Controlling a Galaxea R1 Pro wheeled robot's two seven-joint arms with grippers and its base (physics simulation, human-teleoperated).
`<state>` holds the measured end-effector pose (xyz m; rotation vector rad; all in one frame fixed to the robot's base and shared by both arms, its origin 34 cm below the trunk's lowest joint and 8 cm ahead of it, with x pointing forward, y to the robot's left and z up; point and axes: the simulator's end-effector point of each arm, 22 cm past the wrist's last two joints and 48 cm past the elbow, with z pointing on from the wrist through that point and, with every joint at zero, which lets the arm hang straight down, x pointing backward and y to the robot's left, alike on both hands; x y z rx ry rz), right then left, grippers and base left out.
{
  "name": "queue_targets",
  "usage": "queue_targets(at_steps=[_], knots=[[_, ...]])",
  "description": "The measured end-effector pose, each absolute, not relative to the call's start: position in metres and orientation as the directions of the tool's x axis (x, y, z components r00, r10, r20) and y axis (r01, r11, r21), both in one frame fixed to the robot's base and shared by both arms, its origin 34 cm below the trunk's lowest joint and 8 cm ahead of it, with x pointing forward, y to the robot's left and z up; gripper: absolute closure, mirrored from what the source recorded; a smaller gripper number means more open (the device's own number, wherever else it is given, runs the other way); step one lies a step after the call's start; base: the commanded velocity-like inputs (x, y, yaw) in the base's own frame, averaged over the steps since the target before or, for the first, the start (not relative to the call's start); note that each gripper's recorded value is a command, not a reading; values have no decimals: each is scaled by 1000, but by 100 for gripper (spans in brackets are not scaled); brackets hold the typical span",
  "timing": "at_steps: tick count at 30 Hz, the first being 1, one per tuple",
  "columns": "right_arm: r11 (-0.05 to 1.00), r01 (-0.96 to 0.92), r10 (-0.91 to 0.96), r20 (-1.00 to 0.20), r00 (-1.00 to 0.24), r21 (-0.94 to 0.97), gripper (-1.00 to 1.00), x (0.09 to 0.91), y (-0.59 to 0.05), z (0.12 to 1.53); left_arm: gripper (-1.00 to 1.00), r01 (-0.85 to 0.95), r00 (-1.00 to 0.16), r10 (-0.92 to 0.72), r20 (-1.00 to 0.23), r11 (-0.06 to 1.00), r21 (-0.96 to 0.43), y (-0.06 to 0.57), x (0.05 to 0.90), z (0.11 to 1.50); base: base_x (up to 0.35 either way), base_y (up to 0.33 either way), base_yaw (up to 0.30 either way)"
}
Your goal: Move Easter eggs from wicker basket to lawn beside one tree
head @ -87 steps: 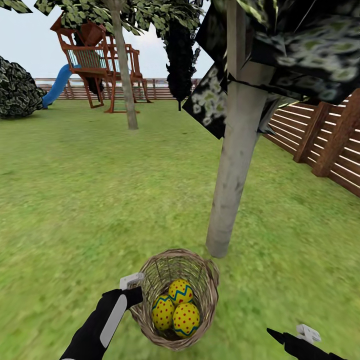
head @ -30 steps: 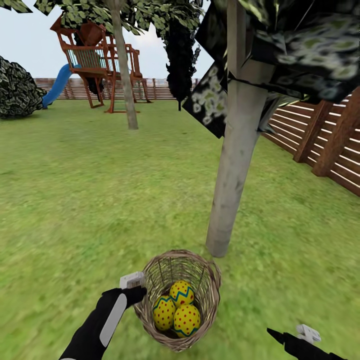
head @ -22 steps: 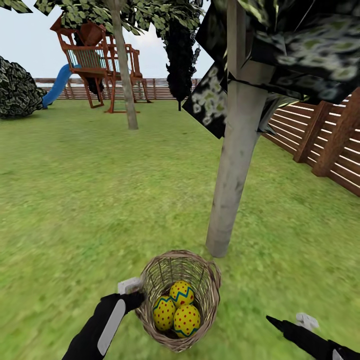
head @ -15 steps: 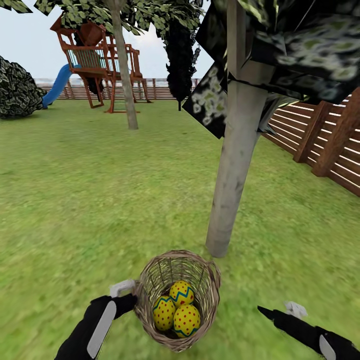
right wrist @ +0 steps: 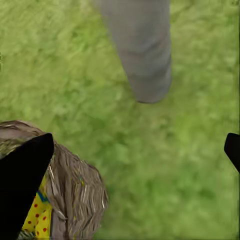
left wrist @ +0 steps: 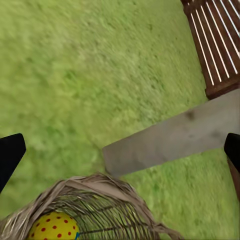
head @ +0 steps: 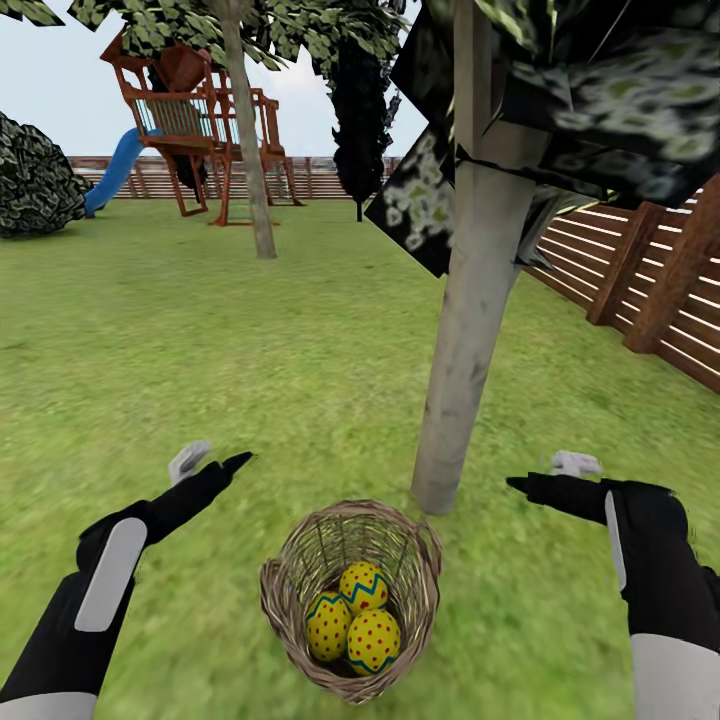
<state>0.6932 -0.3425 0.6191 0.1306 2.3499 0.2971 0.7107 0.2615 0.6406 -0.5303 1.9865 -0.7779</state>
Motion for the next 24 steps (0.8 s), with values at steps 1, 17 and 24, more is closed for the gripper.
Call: queue_targets(at_steps=[1, 17, 24], knots=[[969, -33, 146, -673, -725, 246, -100, 695, -326, 620, -100, -62, -493, -633, -597, 709, -702, 263, 711, 641, 0, 0, 0], [973, -173, -75, -503, -861, 150, -100, 669, -200, 524, -100, -125, -484, -669, -564, 691, -712, 283, 708, 622, 0, 10, 0], [974, -174, -78, -500, -862, 148, -100, 668, -197, 522, -100, -123, -483, -671, -563, 688, -715, 280, 709, 622, 0, 271, 0]])
